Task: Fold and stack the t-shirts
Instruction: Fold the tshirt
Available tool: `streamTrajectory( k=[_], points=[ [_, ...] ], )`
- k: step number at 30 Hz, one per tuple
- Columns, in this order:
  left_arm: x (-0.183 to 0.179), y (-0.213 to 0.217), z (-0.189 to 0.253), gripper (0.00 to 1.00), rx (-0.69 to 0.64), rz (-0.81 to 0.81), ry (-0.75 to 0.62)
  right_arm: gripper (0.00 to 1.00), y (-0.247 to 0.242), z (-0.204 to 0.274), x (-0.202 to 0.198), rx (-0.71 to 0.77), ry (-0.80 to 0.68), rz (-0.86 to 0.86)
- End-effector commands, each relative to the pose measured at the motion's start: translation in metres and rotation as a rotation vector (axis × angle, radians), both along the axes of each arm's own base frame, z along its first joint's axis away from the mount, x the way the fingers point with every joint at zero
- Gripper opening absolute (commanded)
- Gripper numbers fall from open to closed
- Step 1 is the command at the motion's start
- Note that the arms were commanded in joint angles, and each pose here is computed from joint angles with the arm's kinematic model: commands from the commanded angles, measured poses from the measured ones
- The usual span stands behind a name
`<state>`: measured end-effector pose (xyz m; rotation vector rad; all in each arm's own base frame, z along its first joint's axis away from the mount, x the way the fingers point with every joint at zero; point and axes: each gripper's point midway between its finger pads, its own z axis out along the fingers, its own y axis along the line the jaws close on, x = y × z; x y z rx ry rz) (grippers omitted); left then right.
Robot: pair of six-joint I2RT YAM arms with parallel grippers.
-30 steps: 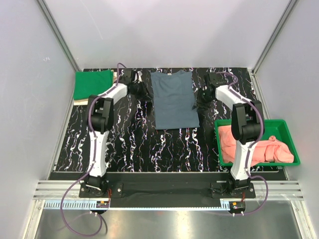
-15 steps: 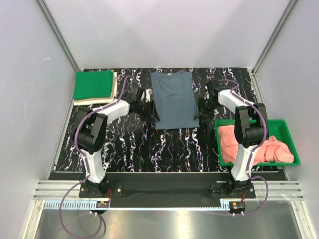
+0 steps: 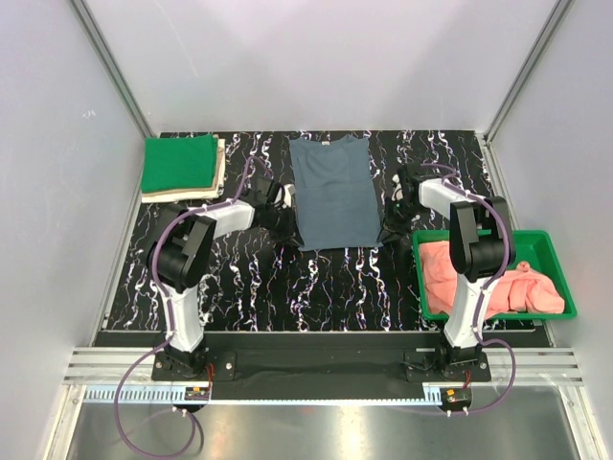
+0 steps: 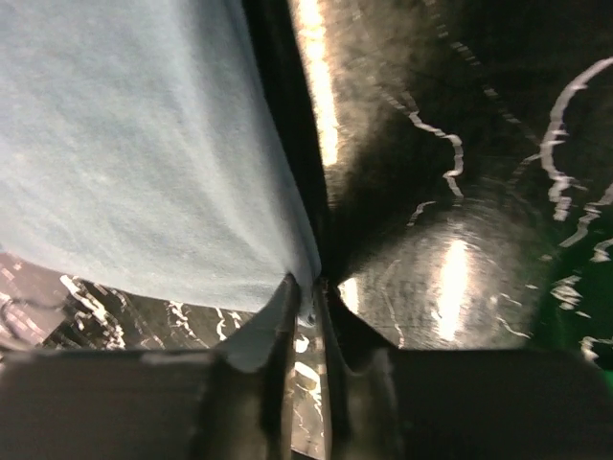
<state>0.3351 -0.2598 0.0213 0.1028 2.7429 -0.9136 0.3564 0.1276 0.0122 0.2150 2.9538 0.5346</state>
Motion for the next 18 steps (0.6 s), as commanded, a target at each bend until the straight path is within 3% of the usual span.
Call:
streamTrajectory(
  k=[1,2,4,13,15,16,18],
  points=[
    [-0.007,0.005,-0.003,0.01,0.021,-0.002,-0.015,0.13,0.004,0.005,-0.008,0.032,-0.012,0.003],
    [-0.010,0.008,-0.002,0.00,0.027,0.007,-0.014,0.05,0.007,0.007,-0.012,0.048,-0.011,0.004],
    [-0.023,0.016,-0.002,0.00,0.043,0.017,-0.001,0.01,0.013,0.011,-0.025,0.083,-0.008,-0.002],
    [-0.083,0.049,-0.007,0.00,0.090,0.056,0.030,0.00,0.020,0.011,-0.094,0.077,0.022,-0.019],
    [-0.100,0.051,-0.010,0.04,0.094,0.049,0.050,0.07,0.022,0.009,-0.108,0.076,0.035,-0.012],
    [-0.103,0.049,-0.004,0.15,0.080,0.054,0.040,0.13,0.022,0.008,-0.112,0.075,0.042,-0.013],
    [-0.112,0.049,-0.003,0.23,0.071,0.050,0.044,0.23,0.021,0.006,-0.119,0.075,0.053,-0.015]
  ],
)
